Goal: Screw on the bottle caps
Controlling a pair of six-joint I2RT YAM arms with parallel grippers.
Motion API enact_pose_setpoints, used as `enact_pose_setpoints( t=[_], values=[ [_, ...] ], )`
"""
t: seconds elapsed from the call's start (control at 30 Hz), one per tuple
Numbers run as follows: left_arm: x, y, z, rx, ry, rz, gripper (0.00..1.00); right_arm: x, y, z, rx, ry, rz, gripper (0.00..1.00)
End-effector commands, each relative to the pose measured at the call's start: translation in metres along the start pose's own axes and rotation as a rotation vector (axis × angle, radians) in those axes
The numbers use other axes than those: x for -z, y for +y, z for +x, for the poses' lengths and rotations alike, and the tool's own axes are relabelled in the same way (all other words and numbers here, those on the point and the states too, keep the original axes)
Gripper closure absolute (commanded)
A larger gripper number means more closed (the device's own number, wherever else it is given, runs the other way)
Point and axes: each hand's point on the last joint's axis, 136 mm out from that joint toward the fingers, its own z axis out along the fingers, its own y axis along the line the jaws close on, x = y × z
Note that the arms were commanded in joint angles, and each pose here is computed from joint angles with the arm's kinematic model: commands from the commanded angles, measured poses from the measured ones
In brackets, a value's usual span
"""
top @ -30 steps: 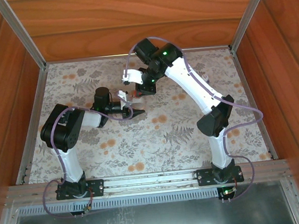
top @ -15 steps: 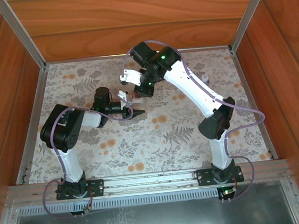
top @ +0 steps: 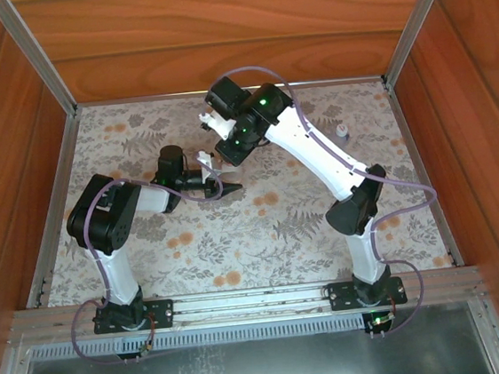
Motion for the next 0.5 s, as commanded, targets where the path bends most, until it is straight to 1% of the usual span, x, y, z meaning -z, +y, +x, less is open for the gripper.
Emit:
enact_pose_setpoints(
  t=[0.0,0.17,0.27,0.37,0.47],
  values=[
    [-0.001,-0.015,0.051,0.225,0.126,-0.003,0.44,-0.016,-0.002,0.043,-0.283,0.224,0.076,0.86],
    [-0.001,-0.015,0.051,0.222,0.126,-0.002,0.44,-0.015,-0.006,0.055,-0.439,0.296,0.182,0.92],
    [-0.001,-0.016,0.050,0.218,0.127,-0.001,0.44,-0.020,-0.001,0.056,-0.505,0.299,0.187,0.98],
    [-0.001,-0.015,0.050,0.216,0.128,-0.004,0.44,-0.022,0.002,0.055,-0.508,0.295,0.191,0.98],
    [-0.001,-0.016,0.050,0.215,0.130,-0.005,0.44,-0.019,-0.002,0.053,-0.507,0.279,0.204,0.96]
  ],
)
